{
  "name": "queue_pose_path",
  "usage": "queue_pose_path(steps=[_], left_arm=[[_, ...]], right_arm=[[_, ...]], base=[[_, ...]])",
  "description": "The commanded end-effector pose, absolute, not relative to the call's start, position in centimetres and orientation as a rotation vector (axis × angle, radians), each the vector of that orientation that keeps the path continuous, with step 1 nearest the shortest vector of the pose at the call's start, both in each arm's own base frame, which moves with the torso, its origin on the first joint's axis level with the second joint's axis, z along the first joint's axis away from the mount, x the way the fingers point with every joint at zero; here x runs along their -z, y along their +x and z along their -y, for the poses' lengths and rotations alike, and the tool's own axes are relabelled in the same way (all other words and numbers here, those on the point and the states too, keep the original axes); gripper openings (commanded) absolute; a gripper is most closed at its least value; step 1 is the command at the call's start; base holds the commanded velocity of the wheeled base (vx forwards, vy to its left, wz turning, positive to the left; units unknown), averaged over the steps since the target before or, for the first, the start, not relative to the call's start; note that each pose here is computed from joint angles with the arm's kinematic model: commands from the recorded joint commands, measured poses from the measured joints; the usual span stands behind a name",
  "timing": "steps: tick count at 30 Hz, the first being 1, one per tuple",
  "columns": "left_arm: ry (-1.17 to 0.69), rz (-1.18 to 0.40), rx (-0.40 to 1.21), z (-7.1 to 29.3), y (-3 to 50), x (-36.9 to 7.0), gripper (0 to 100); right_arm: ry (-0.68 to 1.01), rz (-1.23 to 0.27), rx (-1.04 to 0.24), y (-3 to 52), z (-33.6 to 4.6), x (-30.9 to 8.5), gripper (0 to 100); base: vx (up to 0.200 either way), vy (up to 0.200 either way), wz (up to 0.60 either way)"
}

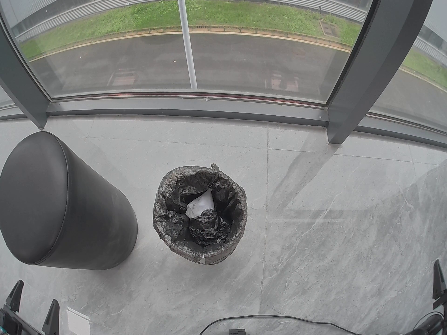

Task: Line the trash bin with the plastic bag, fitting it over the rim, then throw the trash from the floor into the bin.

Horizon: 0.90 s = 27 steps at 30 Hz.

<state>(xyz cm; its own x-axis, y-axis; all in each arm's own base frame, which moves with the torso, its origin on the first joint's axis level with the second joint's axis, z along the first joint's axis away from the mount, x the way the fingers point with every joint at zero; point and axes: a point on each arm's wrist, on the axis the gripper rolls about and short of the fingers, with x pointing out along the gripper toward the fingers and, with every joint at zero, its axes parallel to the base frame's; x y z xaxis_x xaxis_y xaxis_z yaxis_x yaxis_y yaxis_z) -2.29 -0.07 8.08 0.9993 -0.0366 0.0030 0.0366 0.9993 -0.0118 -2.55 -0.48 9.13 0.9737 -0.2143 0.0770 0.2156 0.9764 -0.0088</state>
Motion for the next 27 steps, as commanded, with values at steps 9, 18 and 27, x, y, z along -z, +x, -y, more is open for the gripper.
queue_pose_path(steps=[9, 18, 27], left_arm=[[-0.012, 0.001, 0.037, 0.08, -2.27, -7.58, 100], [-0.012, 0.001, 0.037, 0.08, -2.27, -7.58, 100], [-0.012, 0.003, 0.037, 0.08, -2.28, -7.58, 100]], right_arm=[[-0.012, 0.041, 0.071, -2.38, 0.16, -8.16, 100], [-0.058, 0.028, 0.050, -2.43, 0.11, -8.17, 100], [-0.050, 0.028, 0.047, -2.44, 0.10, -8.19, 100]], base=[[0.000, 0.000, 0.00], [0.000, 0.000, 0.00], [0.000, 0.000, 0.00]])
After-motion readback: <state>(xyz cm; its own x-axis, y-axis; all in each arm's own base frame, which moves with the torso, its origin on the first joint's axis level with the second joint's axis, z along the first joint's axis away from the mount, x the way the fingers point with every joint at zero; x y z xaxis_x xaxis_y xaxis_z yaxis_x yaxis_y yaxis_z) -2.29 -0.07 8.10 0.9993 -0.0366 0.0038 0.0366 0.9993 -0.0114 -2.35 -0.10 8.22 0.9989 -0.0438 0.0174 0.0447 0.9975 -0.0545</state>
